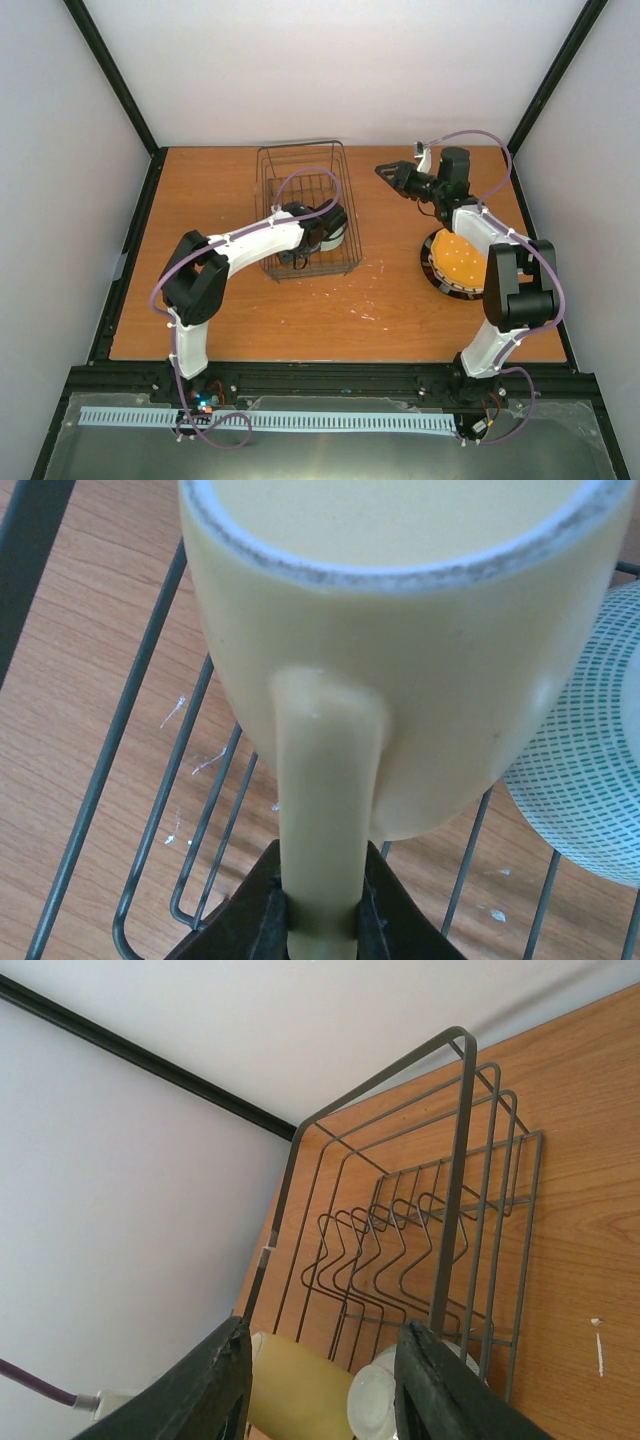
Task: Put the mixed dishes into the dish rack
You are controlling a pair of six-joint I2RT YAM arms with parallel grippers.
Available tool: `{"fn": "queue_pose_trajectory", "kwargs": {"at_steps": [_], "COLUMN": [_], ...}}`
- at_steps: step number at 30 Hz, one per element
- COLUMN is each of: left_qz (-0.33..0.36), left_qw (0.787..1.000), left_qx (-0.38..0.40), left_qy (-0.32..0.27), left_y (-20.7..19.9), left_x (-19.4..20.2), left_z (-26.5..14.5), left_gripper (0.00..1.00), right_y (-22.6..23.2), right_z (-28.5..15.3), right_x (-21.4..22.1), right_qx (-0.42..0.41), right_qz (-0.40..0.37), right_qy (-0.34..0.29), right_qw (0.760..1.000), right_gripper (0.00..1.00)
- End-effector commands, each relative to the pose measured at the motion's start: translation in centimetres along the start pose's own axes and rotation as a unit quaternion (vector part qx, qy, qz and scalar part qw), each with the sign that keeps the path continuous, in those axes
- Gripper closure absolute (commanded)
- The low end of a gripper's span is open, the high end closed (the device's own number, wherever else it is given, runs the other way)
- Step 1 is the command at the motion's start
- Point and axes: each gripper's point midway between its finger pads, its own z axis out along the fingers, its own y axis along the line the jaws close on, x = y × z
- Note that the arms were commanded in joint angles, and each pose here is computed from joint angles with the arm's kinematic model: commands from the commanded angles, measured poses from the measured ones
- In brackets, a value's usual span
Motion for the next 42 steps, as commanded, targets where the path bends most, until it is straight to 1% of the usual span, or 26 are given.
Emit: {"fn": "queue_pose_trajectory", "kwargs": {"at_steps": [1,3,8,18,22,24,26,27,31,33,35,36,40,42], "left_qz": [0.005,0.007,0.014,0.025,0.028,0.027,0.025,0.023,0.017,0.013,0.011,0.011,0.022,0.026], "left_qw": [1.0,1.0,0.999,0.996,0.995,0.994,0.994,0.995,0.996,0.997,0.998,0.998,0.993,0.985], "left_qx": [0.004,0.004,0.008,0.019,0.024,0.027,0.031,0.032,0.037,0.044,0.055,0.062,0.108,0.141], "left_qy": [0.006,0.015,0.037,0.081,0.096,0.099,0.098,0.096,0.078,0.056,0.032,0.019,-0.047,-0.097], "left_y": [-0.3,-0.3,-0.3,-0.4,-0.3,-0.3,-0.3,-0.2,-0.2,-0.4,-0.8,-1.1,-2.6,-3.4], "left_x": [0.8,1.2,2.2,3.7,4.3,4.2,3.9,3.7,2.0,0.5,-1.1,-1.9,-6.0,-8.9], "left_z": [0.1,0.3,0.5,0.2,0.0,-0.2,-0.8,-1.1,-3.1,-4.5,-6.0,-6.8,-10.5,-13.2], "left_gripper": [0.99,0.99,0.94,0.74,0.7,0.64,0.45,0.39,0.2,0.14,0.04,0.01,0.0,0.0], "right_y": [0.1,-0.2,-0.3,-0.4,-0.4,-0.3,-0.3,-0.3,-0.1,0.1,0.1,0.1,0.3,0.0], "right_z": [-0.7,-0.8,-0.9,-0.9,-1.0,-1.2,-1.3,-1.4,-1.5,-1.6,-1.6,-1.6,-2.1,-2.7], "right_x": [-0.4,-0.2,0.1,-0.3,-0.2,-0.1,0.0,0.1,0.1,0.0,-0.1,-0.3,-1.4,-2.2], "right_qx": [-0.001,0.003,0.005,0.006,0.008,0.008,0.009,0.01,0.011,0.011,0.016,0.018,0.035,0.06], "right_qz": [-0.012,-0.011,-0.009,-0.011,-0.012,-0.012,-0.013,-0.013,-0.014,-0.016,-0.021,-0.023,-0.037,-0.044], "right_qy": [-0.007,-0.007,-0.005,-0.007,-0.007,-0.007,-0.007,-0.008,-0.008,-0.008,-0.007,-0.007,-0.013,-0.019], "right_qw": [1.0,1.0,1.0,1.0,1.0,1.0,1.0,1.0,1.0,1.0,1.0,1.0,0.999,0.997], "right_gripper": [0.61,0.61,0.61,0.6,0.6,0.6,0.6,0.6,0.6,0.6,0.6,0.6,0.6,0.6]}}
